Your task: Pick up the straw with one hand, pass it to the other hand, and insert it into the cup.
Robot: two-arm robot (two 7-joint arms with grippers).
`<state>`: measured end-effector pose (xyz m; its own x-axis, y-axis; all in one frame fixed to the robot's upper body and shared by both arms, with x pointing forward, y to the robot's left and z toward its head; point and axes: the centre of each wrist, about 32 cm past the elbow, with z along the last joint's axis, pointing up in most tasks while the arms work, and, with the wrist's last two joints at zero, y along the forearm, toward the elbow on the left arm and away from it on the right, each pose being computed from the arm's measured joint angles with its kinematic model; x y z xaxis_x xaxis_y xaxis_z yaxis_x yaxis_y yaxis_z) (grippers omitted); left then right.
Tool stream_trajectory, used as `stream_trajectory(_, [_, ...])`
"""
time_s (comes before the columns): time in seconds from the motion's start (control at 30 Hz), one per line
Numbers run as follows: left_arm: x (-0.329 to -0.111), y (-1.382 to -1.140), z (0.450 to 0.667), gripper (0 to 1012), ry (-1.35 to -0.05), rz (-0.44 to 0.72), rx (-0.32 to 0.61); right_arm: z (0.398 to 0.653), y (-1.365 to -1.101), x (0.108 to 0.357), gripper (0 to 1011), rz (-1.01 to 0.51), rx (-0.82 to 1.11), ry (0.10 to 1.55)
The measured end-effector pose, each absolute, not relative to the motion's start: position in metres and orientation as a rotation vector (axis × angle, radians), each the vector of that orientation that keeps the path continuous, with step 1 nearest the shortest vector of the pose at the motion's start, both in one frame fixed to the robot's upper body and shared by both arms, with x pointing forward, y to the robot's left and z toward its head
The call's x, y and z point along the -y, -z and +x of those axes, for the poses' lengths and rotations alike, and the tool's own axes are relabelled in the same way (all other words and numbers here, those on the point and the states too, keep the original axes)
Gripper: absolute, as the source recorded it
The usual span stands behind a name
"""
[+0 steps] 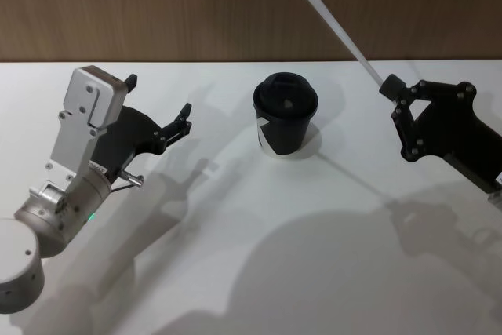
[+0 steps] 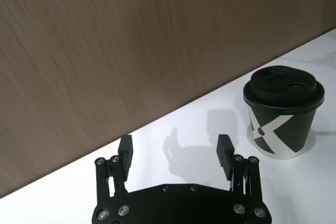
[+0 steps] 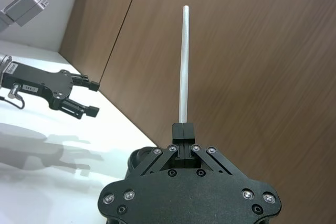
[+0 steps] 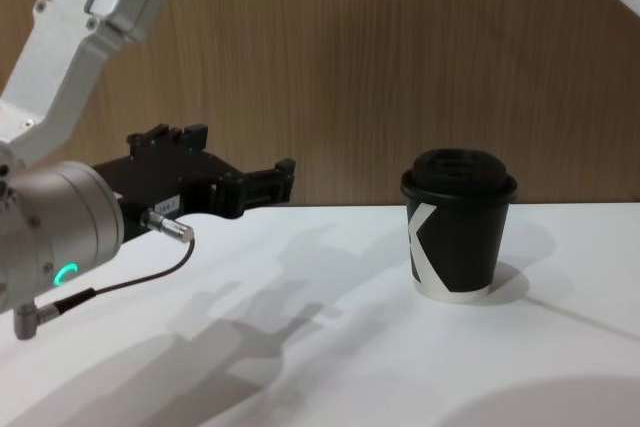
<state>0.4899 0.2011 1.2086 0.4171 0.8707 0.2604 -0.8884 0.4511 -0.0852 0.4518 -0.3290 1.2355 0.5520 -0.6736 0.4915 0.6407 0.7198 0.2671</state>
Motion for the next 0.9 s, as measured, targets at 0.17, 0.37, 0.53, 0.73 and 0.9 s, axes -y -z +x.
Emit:
stream_trajectory(0.17, [-0.207, -1.217, 0.488, 1003, -1.065, 0.066, 0.293, 0.452, -1.237, 0.329, 0, 0.062, 0.612, 0.767])
stream_trajectory(0.37, [-0.215, -1.230, 0.487, 1003, -1.009, 0.029, 0.274, 0.452, -1.238, 0.329, 0, 0.065, 0.617, 0.757])
stream_trajectory(0.53, [-0.221, -1.240, 0.486, 1003, -0.965, -0.013, 0.245, 0.452, -1.238, 0.330, 0, 0.066, 0.618, 0.753])
stream_trajectory(0.73, [-0.227, -1.252, 0.486, 1003, -0.898, -0.080, 0.189, 0.452, -1.239, 0.330, 0, 0.067, 0.620, 0.749])
stream_trajectory(0.9, [-0.231, -1.262, 0.486, 1003, -0.836, -0.137, 0.135, 0.452, -1.239, 0.330, 0, 0.067, 0.622, 0.747])
